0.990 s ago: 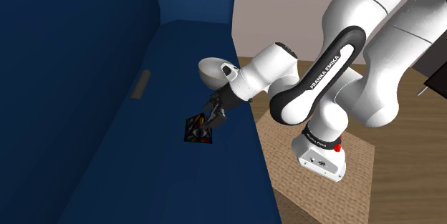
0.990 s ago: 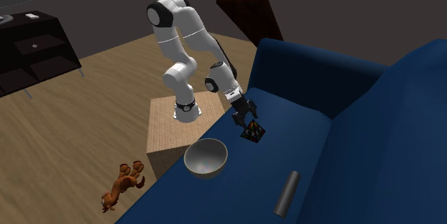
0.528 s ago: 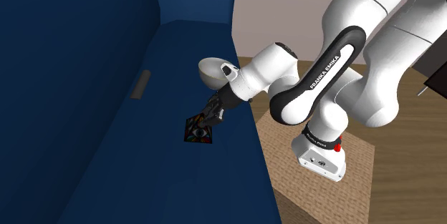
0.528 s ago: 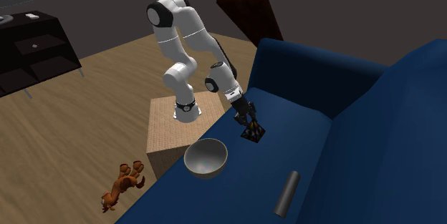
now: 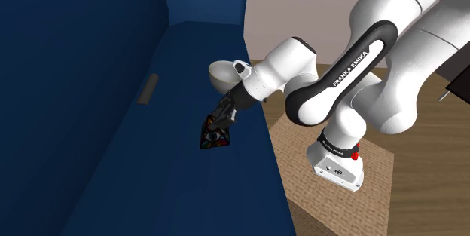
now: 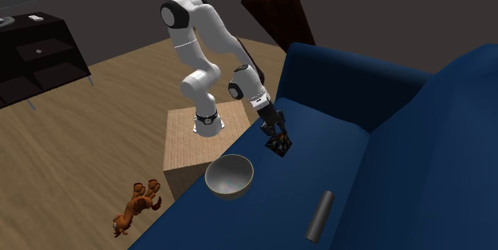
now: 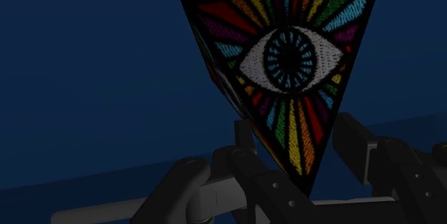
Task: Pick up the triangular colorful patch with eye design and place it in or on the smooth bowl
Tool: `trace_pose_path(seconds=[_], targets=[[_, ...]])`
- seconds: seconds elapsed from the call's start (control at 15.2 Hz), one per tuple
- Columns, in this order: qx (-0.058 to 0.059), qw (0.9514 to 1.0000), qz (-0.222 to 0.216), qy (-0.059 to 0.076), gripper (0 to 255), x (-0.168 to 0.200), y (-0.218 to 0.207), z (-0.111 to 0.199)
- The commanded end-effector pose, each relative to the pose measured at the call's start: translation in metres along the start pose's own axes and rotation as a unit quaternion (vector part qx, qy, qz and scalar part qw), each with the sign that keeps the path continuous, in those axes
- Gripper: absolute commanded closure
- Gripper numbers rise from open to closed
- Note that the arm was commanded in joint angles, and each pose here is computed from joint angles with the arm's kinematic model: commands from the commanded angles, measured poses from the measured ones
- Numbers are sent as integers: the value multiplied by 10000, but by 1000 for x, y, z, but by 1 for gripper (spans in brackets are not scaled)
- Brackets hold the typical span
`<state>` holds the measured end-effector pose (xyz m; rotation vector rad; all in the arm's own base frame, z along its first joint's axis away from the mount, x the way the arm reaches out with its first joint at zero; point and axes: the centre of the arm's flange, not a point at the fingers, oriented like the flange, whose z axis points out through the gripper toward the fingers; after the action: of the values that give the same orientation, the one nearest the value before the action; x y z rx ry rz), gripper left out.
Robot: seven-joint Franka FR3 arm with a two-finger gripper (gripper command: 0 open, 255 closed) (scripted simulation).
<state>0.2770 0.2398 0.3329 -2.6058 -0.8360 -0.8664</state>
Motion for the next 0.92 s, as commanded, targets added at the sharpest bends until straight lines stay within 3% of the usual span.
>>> trace_pose_path(seconds=[0.0,0.86], targets=[[-2,10000,-2,-1,255,7,-1,-8],[-2,10000,-2,-1,255,50,-6,-62]])
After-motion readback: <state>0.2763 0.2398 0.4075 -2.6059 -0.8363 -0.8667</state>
